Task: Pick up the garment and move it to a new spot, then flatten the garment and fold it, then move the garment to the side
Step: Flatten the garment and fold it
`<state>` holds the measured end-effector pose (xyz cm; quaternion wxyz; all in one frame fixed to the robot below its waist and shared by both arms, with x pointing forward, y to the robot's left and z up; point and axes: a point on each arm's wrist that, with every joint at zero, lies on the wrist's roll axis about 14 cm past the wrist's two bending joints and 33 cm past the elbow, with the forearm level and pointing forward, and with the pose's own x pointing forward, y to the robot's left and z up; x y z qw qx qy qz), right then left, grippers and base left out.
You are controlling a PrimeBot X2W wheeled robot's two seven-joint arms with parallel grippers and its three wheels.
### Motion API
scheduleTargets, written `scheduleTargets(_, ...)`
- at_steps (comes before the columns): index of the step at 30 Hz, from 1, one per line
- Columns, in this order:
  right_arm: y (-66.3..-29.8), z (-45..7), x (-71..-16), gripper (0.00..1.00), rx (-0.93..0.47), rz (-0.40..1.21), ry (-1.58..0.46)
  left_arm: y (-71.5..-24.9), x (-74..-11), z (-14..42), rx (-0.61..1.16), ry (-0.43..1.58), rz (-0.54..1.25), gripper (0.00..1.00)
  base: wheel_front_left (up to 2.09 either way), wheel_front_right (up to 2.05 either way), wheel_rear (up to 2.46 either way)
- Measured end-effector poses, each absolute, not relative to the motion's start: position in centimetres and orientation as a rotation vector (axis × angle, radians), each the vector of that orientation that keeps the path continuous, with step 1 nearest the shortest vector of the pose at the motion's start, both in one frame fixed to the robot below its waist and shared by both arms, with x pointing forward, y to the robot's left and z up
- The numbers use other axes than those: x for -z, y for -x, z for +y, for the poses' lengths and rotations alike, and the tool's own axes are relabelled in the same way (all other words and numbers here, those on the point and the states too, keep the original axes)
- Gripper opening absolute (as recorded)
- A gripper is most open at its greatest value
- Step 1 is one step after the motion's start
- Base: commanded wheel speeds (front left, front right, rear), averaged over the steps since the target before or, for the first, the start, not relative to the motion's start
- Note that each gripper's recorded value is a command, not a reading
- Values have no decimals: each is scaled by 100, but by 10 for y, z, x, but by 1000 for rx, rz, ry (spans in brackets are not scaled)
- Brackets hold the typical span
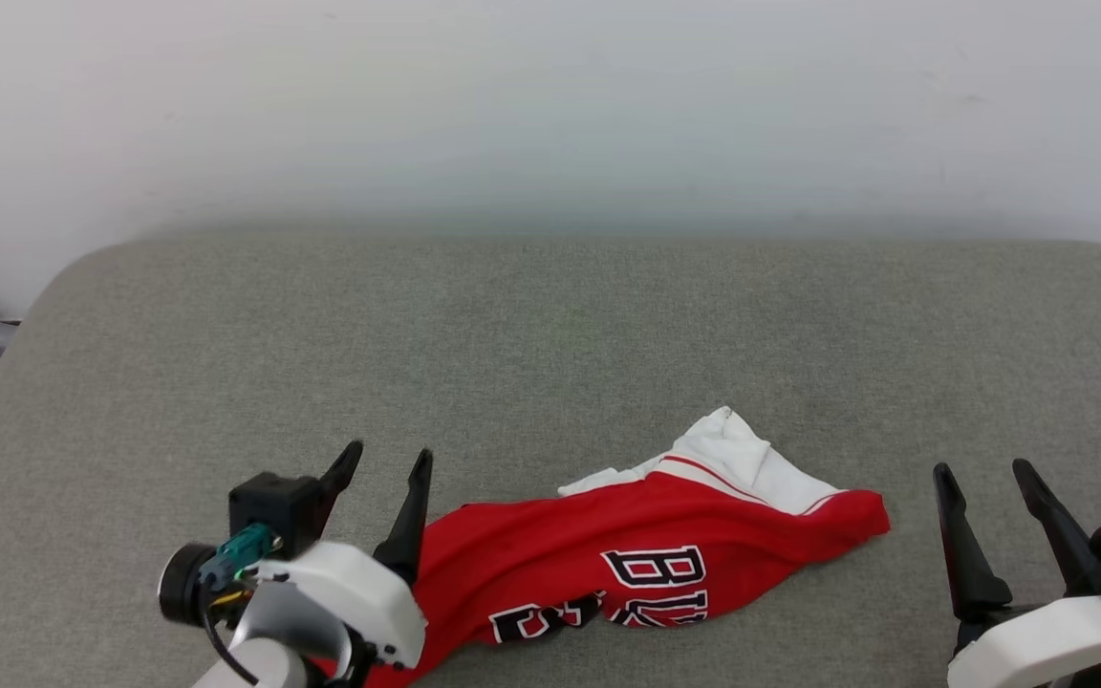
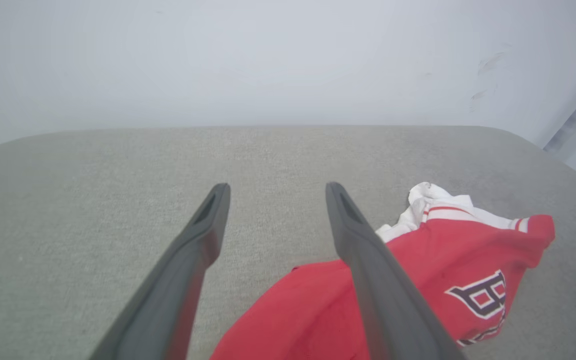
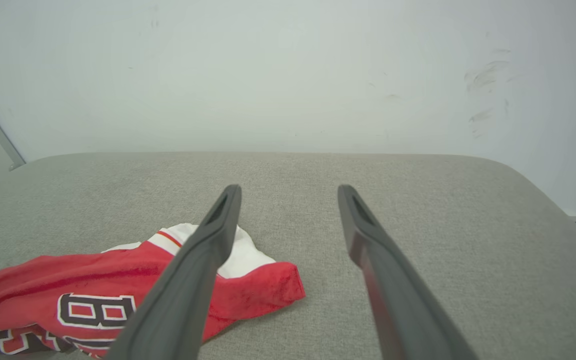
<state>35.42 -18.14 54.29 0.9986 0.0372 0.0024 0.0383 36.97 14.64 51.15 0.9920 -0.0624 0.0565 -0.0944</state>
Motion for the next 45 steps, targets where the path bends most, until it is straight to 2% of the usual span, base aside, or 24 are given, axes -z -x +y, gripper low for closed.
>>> scheduleTargets(6, -361, -187, -542, 100, -59, 12, -69, -400, -553, 97, 335, 126, -36, 100, 0, 0, 0)
scheduleTargets(12, -374, -193, -537, 100, -38, 25, -63, -428, -558, 39, 519, 119, -25, 100, 0, 0, 0)
scheduleTargets(21, -380, -216, -511, 100, 36, 82, -70, -440, -498, -44, 845, 39, 303, 100, 0, 0, 0)
scheduleTargets(29, -373, -236, -492, 100, 106, 121, -91, -432, -417, -51, 908, -113, 694, 100, 0, 0, 0)
scheduleTargets(33, -372, -242, -487, 100, 124, 125, -99, -422, -392, -47, 927, -169, 819, 100, 0, 0, 0)
scheduleTargets(34, -372, -243, -485, 100, 127, 129, -104, -422, -391, -47, 931, -178, 828, 48, 0, 0, 0)
scheduleTargets(35, -372, -243, -484, 100, 128, 132, -107, -423, -392, -47, 938, -187, 828, 27, 0, 0, 0)
scheduleTargets(36, -372, -243, -483, 100, 129, 131, -107, -424, -392, -47, 939, -195, 817, 0, 0, 0, 0)
scheduleTargets(45, -376, -237, -484, 100, 109, 121, -123, -455, -451, -51, 878, -147, 482, 0, 0, 0, 0)
